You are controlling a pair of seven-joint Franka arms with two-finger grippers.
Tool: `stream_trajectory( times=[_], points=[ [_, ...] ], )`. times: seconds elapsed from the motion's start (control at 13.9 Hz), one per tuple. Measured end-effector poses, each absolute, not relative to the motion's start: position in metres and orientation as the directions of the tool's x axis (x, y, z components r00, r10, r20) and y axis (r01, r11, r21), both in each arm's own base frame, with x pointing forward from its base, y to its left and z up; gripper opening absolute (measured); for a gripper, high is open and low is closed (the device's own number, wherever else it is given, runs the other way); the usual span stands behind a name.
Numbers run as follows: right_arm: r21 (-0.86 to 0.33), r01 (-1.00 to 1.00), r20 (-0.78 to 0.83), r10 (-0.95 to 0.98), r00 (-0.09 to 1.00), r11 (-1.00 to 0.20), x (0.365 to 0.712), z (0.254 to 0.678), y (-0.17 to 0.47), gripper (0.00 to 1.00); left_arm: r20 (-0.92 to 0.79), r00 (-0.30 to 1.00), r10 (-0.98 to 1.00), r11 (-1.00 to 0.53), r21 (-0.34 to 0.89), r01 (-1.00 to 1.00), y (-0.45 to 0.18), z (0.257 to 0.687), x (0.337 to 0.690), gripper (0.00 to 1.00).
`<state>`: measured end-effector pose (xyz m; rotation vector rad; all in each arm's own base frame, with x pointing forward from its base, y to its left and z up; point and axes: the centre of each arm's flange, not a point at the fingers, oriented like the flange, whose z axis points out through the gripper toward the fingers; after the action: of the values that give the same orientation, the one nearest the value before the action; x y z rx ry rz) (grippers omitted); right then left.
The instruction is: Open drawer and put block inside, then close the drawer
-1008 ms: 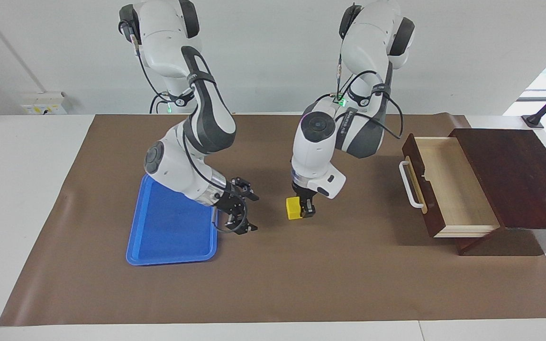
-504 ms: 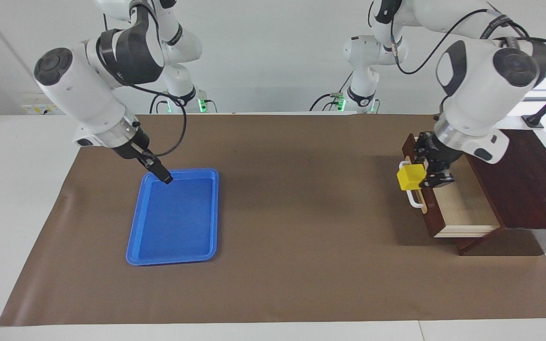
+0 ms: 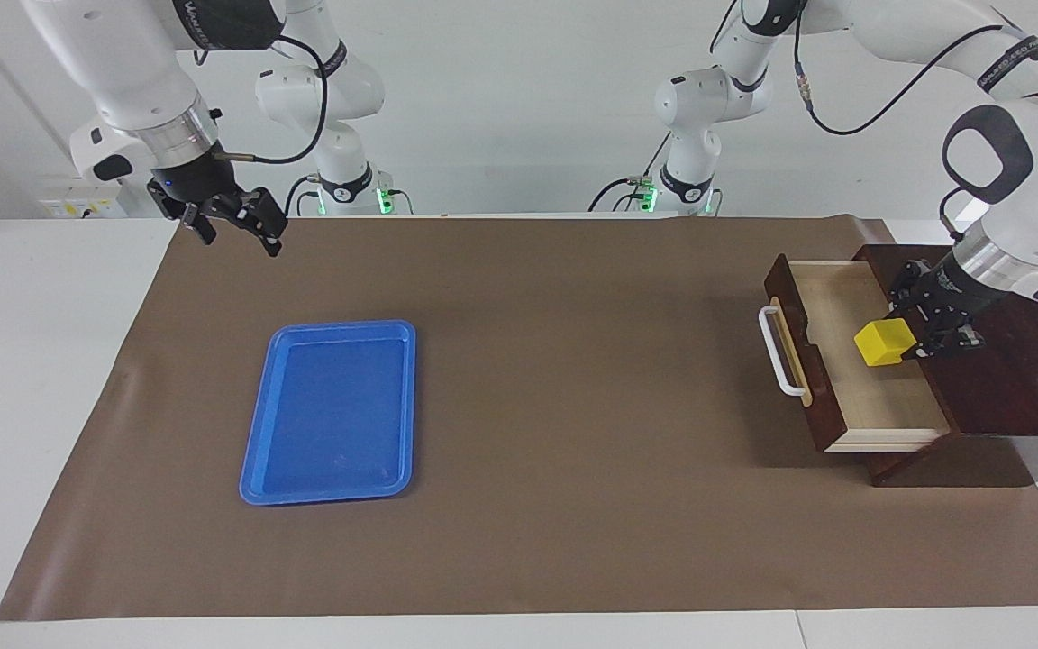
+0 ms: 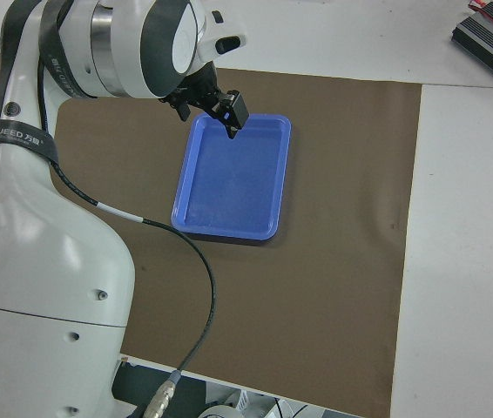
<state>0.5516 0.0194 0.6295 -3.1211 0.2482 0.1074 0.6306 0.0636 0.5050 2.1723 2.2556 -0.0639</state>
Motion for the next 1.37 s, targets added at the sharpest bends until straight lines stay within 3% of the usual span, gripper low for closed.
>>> stream_trajectory(
  times=[0.36, 1.01, 1.08, 1.3, 1.37],
  points=[
    [0.001, -0.046, -0.113, -0.046, 0.993, -0.999, 0.546, 0.607, 0.015, 1.0, -0.038, 0.002, 0.999, -0.004, -0.07, 0.998, 0.049, 0.461, 0.597, 0.56],
    [-0.004, -0.041, -0.067, -0.041, 0.997, -0.999, 0.55, 0.607, 0.002, 1.0, -0.036, 0.111, 0.993, -0.113, -0.042, 0.993, 0.047, 0.444, 0.574, 0.56],
    [-0.004, -0.041, -0.066, -0.041, 0.997, -0.999, 0.55, 0.607, 0.002, 1.0, -0.036, 0.113, 0.993, -0.114, -0.042, 0.993, 0.047, 0.444, 0.574, 0.59],
    [-0.004, -0.041, -0.067, -0.041, 0.997, -0.999, 0.55, 0.607, 0.002, 1.0, -0.031, 0.119, 0.992, -0.119, -0.013, 0.993, 0.045, 0.456, 0.581, 0.94],
    [-0.004, -0.041, -0.068, -0.041, 0.997, -0.999, 0.55, 0.606, 0.002, 1.0, -0.03, 0.13, 0.991, -0.13, 0.004, 0.992, 0.037, 0.468, 0.587, 1.0]
  ],
)
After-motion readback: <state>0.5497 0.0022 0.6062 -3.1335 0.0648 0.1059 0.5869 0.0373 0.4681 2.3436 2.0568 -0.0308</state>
